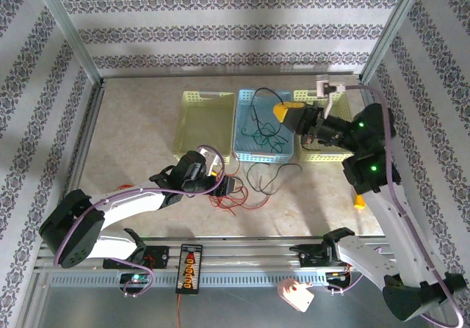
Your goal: Untangle the cables
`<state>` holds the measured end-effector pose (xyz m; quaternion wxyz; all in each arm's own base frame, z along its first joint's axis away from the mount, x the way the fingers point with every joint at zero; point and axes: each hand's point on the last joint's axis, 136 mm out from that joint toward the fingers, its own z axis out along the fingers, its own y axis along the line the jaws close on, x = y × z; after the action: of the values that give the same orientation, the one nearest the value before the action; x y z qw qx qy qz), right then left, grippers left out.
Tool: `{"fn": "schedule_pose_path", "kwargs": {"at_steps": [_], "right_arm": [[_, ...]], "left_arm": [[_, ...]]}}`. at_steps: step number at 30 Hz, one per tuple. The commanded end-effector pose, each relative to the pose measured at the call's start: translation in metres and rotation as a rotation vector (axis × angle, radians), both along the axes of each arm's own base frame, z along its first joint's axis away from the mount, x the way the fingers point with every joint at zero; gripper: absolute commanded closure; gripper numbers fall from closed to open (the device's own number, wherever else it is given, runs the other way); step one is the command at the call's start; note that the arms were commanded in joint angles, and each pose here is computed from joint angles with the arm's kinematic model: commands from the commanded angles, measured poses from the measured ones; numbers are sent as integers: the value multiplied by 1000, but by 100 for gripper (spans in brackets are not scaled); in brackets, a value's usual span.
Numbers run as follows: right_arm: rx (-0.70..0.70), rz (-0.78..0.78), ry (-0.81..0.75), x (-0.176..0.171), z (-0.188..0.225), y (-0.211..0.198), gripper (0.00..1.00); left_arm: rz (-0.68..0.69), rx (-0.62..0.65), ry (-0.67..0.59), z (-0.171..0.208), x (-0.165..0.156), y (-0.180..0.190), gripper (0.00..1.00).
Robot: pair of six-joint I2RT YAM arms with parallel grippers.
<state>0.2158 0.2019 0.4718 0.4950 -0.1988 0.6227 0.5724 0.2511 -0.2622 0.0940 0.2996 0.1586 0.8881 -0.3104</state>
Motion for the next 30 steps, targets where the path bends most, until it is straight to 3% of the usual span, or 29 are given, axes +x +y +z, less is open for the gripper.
{"fn": "schedule_pose_path", "kwargs": {"at_steps": [1,6,16,23,25,27,30], "right_arm": [[13,-195,-154,10,26,-22,99],[-33,-576,-40,73,-7,-68,99],[-250,-888,150,171,-107,-129,100],[-457,-1046,342,210,-201,-175,98],[-485,-1079,409,212,-226,-184,87],[-494,-1092,460,210,-241,-188,65],[-492,-1080,492,200,-250,-185,54]], "left_arm": [[-20,-33,-43,13,3,-13,15],[-19,-31,-43,12,2,-13,15],[-6,-28,-44,12,-2,-8,15],[2,-16,-42,8,-4,-5,15],[1,-15,-43,8,-4,-5,15],[-1,-11,-41,8,-4,-5,15],[0,-3,-42,8,-3,-5,15]]}}
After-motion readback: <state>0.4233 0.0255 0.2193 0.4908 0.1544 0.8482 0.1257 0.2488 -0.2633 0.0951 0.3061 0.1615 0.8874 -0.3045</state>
